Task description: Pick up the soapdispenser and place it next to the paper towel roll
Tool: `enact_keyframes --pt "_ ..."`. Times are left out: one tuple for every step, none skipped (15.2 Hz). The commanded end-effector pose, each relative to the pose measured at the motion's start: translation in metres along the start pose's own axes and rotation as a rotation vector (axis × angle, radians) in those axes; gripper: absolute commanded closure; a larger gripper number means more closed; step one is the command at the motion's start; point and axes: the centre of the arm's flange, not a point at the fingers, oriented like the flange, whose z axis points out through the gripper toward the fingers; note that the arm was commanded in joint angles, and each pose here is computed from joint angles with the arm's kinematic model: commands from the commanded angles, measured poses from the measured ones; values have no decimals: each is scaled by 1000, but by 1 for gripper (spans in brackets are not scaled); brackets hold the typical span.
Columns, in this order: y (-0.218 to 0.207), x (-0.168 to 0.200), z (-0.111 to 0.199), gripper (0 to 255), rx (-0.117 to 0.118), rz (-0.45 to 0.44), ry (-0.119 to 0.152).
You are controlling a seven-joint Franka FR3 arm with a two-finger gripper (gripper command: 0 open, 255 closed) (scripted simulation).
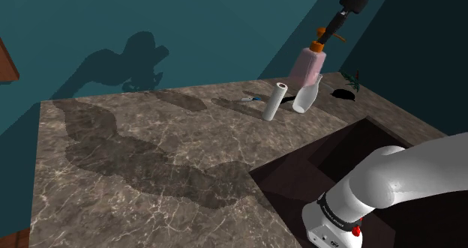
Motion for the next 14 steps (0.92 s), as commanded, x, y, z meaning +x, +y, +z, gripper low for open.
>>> enact_keyframes --pt "23 -12 -4 255 0 -1 0" --pt "35 -18 -6 255 0 -1 0" --pt "47 -23 -8 255 0 -1 0" --pt "63 -31 -10 255 0 -1 0" --pt "64 -31 -5 255 0 -1 0" --pt "64 -32 0 255 0 -1 0" --pt "64 -33 5 255 0 -1 0" --pt "65 -34 11 255 0 -1 0" --pt "65 -35 16 255 0 -1 0" --pt "65 -36 21 255 0 -1 0" --pt "66 -37 26 255 0 -1 0" --pt "66 -38 31 255 0 -1 0" --pt "66 -39 36 255 0 -1 0" --pt "67 -40 42 255 0 -1 0"
